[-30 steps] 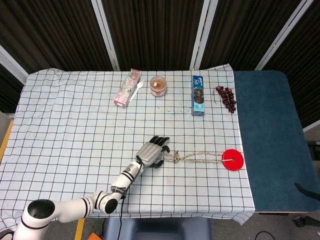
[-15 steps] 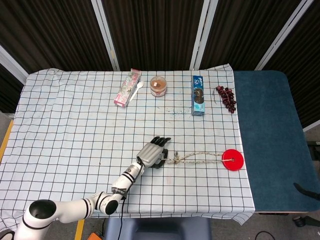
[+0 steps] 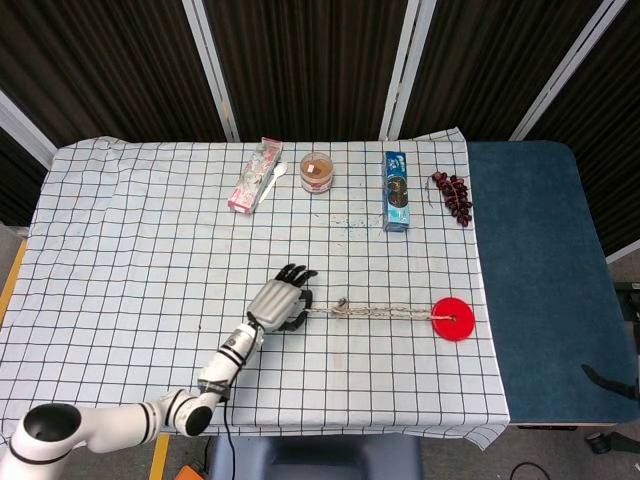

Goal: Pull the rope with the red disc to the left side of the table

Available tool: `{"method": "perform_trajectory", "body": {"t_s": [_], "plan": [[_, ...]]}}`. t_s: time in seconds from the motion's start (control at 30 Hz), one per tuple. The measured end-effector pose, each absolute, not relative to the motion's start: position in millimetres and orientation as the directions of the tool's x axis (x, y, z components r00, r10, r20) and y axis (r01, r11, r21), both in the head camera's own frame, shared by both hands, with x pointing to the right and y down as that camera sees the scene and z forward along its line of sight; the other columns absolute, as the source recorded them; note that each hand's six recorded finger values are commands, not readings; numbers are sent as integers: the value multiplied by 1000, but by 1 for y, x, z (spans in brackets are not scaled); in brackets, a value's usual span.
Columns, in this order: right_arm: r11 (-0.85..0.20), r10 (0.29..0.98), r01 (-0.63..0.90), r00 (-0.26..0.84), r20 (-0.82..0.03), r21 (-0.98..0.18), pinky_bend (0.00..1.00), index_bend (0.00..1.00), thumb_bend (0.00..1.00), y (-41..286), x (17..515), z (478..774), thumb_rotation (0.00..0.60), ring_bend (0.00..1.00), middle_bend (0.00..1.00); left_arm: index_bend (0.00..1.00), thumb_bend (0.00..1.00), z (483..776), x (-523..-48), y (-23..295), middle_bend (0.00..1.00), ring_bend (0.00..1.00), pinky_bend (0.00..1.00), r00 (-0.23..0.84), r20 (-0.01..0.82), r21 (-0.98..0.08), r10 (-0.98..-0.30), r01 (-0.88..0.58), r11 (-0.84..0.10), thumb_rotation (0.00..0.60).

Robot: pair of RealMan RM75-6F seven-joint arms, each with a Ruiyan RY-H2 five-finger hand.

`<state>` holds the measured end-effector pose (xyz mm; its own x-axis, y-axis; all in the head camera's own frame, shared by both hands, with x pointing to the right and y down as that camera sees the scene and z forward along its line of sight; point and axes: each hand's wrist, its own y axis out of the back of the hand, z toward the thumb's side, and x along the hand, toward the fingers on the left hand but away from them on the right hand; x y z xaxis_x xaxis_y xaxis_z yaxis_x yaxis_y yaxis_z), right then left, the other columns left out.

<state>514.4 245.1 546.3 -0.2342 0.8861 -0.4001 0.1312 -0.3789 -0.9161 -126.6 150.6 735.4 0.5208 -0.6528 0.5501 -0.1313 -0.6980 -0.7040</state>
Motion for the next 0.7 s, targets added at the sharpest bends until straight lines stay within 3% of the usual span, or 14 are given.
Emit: {"method": "perform_trajectory", "body": {"t_s": [0.27,0.4,0.57,0.7], "plan": [[-387,887,139,-213,-410,-911,0,0,110,242,508,554,600,0,0,861,730,694,-261,135,135,0,52,336,529,-801,-779,-104,-589,600],[-389,891,144,-194,-412,-910,0,0,110,241,503,556,600,0,0,865,738,663,-358,143,146,0,60,169,516,-847,-840,-44,-530,600],[-390,893,147,-178,-412,-909,0,0,110,242,498,557,600,0,0,867,755,635,-445,157,162,0,78,-12,485,-874,-874,-5,-485,600],[-387,896,148,-173,-409,-910,0,0,110,243,497,556,600,0,0,869,770,610,-507,158,185,0,78,-159,396,-909,-904,68,-411,600]]}}
